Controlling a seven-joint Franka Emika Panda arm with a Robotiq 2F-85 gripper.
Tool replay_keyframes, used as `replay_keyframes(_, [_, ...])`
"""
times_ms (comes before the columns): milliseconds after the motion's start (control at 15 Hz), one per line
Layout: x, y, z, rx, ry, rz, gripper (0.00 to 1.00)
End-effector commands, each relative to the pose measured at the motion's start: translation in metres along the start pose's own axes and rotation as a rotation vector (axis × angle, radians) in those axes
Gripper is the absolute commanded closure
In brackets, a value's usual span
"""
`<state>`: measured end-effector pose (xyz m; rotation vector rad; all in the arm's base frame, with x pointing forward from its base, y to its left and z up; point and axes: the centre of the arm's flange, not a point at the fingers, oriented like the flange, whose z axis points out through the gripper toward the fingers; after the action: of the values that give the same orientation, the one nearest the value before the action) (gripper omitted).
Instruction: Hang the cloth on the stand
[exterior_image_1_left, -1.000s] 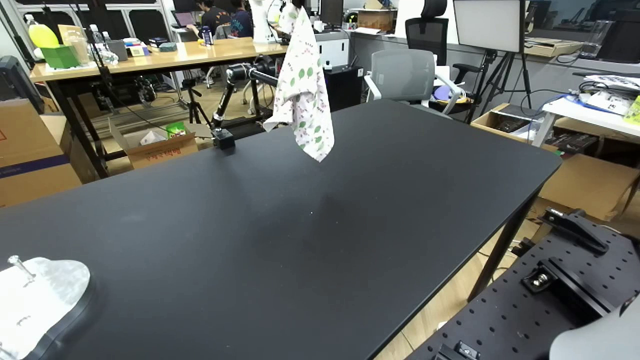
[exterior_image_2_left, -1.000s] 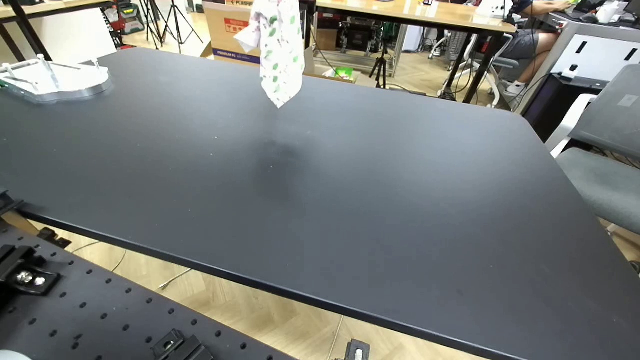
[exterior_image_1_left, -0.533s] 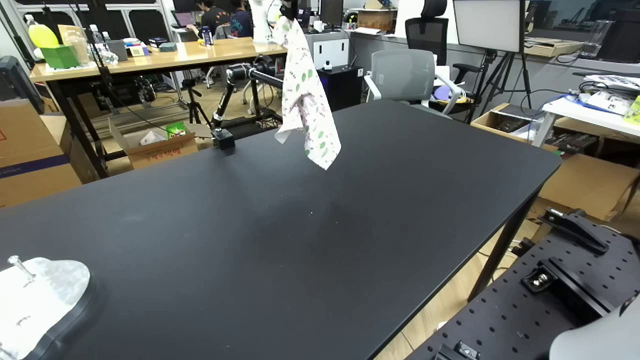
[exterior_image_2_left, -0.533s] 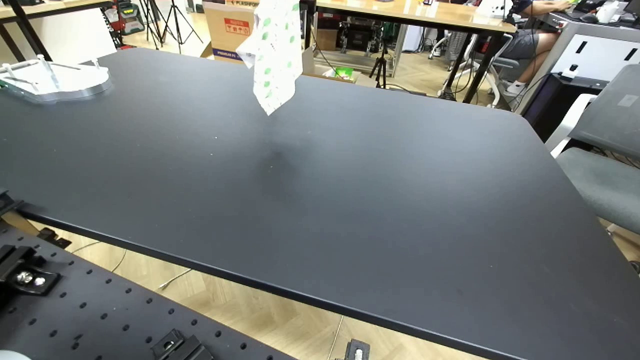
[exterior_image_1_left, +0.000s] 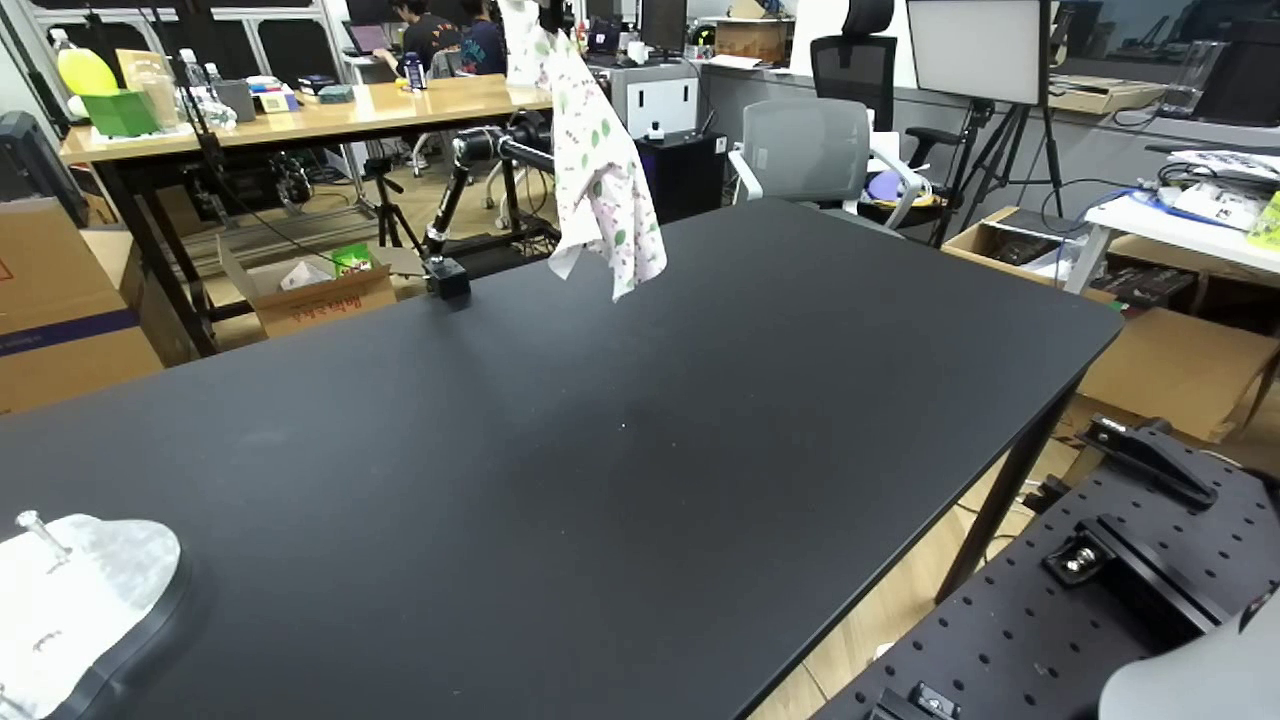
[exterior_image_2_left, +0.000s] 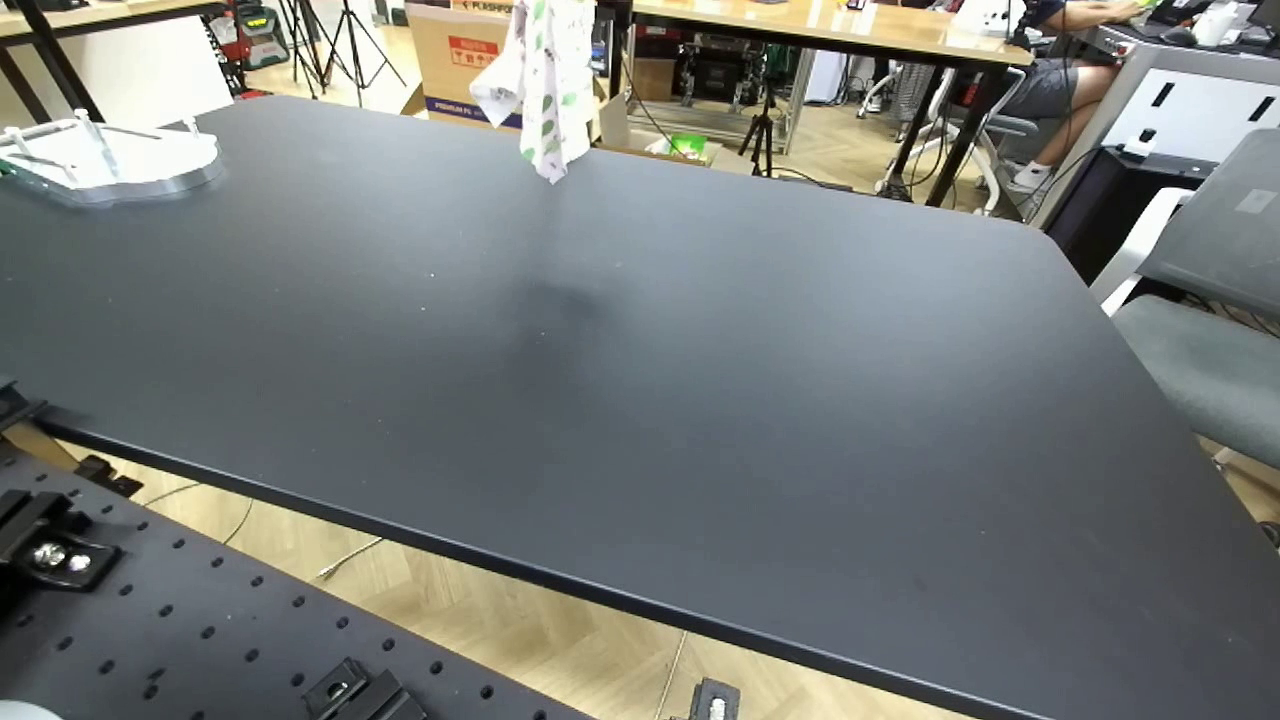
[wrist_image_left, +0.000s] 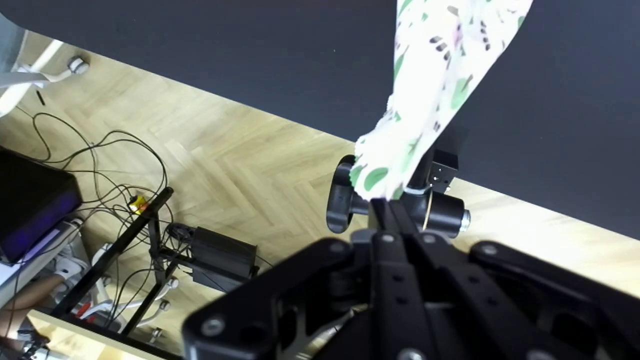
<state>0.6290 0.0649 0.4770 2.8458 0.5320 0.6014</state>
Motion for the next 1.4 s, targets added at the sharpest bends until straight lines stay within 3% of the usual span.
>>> replay_keyframes(0, [0.02,0.013,0.015,-0.01,-0.027,0.02,1.0])
replay_keyframes(133, [0.019,0.016,0.024,-0.006,-0.043,0.023,1.0])
replay_keyframes(200, [0.019,0.017,0.027,-0.001,-0.052,0.023,0.74])
replay_keyframes(333, [0.016,0.018,0.029,0.007,-0.063,0.022,0.68])
replay_keyframes(667, [0.012,0.015,0.015,0.011,-0.072,0.02,0.34])
replay_keyframes(933, [-0.006,0.015,-0.018,0.033,-0.03,0.042,0.06])
replay_keyframes(1000, [0.01,0.014,0.008,0.017,-0.039,0.035,0.25])
replay_keyframes(1200, [0.006,0.014,-0.01,0.022,-0.026,0.041,0.07])
replay_keyframes(1333, [0.003,0.014,-0.011,0.023,-0.028,0.04,0.06])
